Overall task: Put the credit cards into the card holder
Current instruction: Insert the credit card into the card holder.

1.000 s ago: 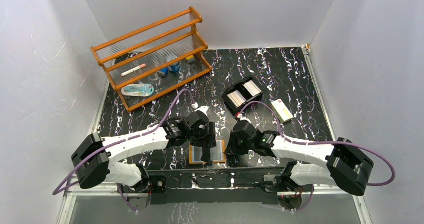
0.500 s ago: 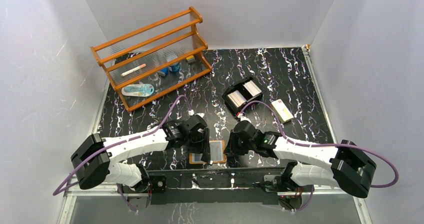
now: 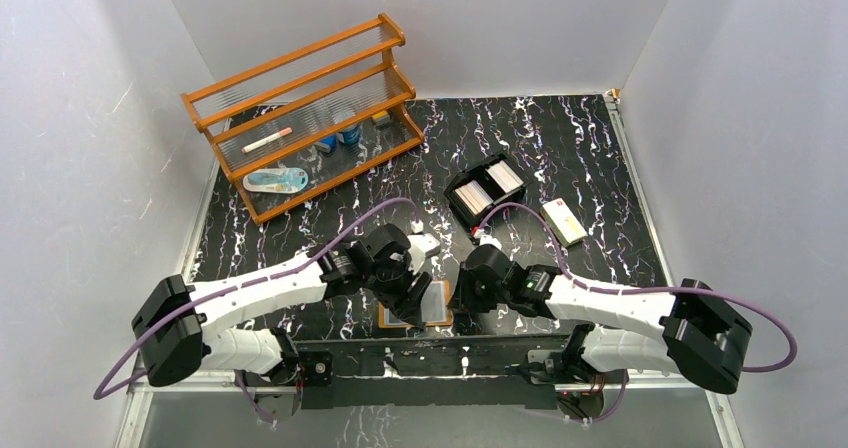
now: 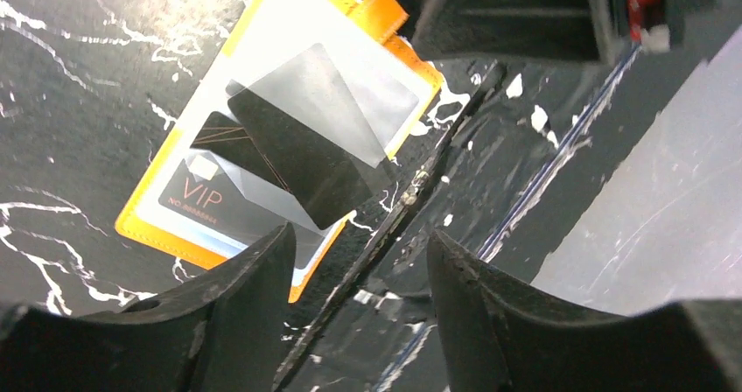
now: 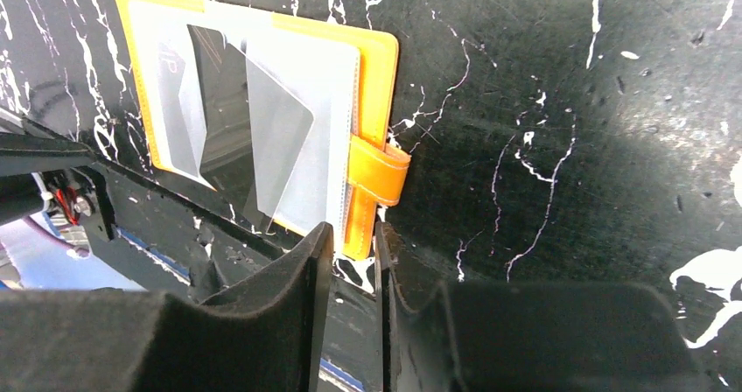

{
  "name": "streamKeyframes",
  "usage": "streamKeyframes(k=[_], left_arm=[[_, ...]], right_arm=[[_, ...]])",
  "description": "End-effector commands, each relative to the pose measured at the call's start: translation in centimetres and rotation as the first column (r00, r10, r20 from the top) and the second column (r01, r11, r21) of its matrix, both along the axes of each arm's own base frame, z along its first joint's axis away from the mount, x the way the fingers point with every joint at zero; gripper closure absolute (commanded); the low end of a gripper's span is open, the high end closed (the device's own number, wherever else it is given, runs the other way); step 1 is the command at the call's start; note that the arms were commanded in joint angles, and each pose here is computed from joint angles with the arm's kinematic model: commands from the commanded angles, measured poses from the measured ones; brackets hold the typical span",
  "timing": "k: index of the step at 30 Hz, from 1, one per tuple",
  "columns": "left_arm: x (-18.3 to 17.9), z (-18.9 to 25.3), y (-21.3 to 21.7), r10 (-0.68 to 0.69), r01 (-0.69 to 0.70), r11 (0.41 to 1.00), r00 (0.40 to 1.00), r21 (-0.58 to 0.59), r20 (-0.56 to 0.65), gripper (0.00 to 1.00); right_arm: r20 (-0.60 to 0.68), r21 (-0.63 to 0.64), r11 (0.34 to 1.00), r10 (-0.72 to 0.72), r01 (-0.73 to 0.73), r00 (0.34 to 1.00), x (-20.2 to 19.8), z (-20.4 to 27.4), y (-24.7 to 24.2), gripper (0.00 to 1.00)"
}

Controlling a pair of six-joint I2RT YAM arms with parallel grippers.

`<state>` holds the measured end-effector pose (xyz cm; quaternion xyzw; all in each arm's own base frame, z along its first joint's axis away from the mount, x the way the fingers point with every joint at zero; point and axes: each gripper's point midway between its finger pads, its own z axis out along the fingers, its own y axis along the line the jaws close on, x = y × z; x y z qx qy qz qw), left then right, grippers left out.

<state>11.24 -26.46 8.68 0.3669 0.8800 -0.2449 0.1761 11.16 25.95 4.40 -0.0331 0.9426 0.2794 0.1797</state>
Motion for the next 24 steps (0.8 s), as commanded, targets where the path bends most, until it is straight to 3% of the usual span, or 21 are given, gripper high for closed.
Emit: streamKeyframes(k=[1, 7, 15, 17, 20, 24], left_arm=[[-0.5, 0.8, 0.1, -0.262, 0.263, 0.965, 0.960, 0.004, 0.095, 0.42], [0.2, -1.2, 0.1, -0.311, 0.303, 0.948, 0.946, 0.095, 0.089, 0.33], [1.4, -2.0, 0.4, -0.287, 0.255, 0.948, 0.944, 0.190, 0.164, 0.23], [1.4, -2.2, 0.4, -0.350, 0.309, 0.927, 0.917, 0.214, 0.193, 0.22], [0.9, -2.8, 0.9, -0.516, 0.461, 0.851, 0.823, 0.250, 0.237, 0.19], [1.5, -2.7, 0.1, -0.575, 0.525, 0.818, 0.745, 0.234, 0.338, 0.15]], right_arm=[[0.079, 0.023, 1.000, -0.013, 0.012, 0.997, 1.4, 2.0, 0.6, 0.66], [0.108, -0.001, 1.000, -0.011, 0.011, 0.994, 2.0, 1.6, 0.5, 0.64], [0.109, 0.025, 0.999, -0.049, 0.047, 0.993, 2.3, 1.3, -0.3, 0.63], [0.114, 0.032, 0.998, -0.064, 0.060, 0.991, 2.5, 1.5, -0.5, 0.63], [0.134, 0.033, 0.996, -0.086, 0.082, 0.987, 2.8, 2.0, -1.2, 0.63], [0.180, 0.052, 0.990, -0.135, 0.128, 0.974, 3.3, 3.3, -2.4, 0.62]])
